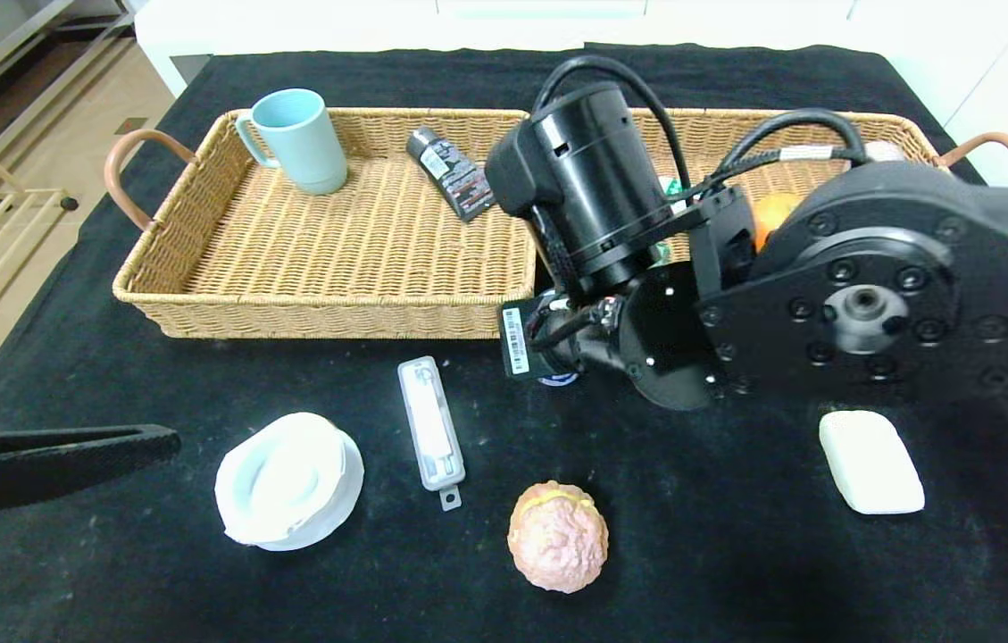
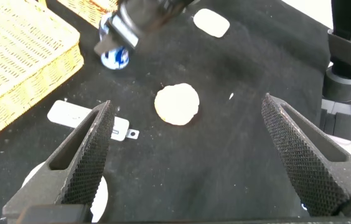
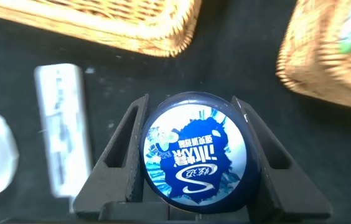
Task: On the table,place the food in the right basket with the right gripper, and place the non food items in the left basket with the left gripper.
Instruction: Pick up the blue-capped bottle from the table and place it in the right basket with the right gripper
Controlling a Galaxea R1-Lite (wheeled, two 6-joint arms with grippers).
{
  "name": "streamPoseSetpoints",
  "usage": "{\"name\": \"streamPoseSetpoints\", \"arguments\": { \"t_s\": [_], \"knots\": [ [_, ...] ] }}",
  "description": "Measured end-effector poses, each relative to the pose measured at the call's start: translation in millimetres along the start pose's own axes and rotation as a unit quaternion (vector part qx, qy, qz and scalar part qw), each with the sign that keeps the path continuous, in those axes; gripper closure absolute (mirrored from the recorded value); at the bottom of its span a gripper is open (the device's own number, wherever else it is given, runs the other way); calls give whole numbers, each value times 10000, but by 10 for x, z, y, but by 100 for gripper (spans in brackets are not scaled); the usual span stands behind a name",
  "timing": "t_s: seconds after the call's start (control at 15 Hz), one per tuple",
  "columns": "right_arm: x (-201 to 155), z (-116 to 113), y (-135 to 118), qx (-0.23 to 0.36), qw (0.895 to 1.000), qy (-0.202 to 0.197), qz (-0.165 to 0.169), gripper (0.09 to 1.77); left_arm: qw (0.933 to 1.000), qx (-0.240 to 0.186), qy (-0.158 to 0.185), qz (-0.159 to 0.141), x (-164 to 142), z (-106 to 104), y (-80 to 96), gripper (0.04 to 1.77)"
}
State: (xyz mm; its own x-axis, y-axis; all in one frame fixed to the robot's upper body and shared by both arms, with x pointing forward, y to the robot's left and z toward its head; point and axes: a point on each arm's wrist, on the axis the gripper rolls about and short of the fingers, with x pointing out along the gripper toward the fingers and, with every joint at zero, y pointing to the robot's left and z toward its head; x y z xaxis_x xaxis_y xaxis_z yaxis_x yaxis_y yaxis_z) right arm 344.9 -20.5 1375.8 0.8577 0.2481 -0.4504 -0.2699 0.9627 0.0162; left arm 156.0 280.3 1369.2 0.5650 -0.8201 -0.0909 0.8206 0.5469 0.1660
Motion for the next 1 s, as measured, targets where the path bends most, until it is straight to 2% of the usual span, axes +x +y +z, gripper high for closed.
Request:
{"name": "streamPoseSetpoints", "arguments": {
  "t_s": [0.27, 0.47, 0.73, 1.0],
  "knots": [
    [-258, 127, -91, 53, 9999, -103, 69, 94, 10000, -8, 14, -9, 7, -3, 2, 9],
    [-408, 286, -265, 57, 9994, -332, 11, 94, 10000, -12, 22, -19, 13, -5, 3, 9],
    [-516, 452, -540, 231, 9979, -563, -198, 94, 10000, -19, 55, -26, 28, -14, 8, 9],
    [-472, 547, -785, 272, 9961, -668, -515, 94, 10000, -27, 71, -32, 35, -20, 9, 9]
  ]
}}
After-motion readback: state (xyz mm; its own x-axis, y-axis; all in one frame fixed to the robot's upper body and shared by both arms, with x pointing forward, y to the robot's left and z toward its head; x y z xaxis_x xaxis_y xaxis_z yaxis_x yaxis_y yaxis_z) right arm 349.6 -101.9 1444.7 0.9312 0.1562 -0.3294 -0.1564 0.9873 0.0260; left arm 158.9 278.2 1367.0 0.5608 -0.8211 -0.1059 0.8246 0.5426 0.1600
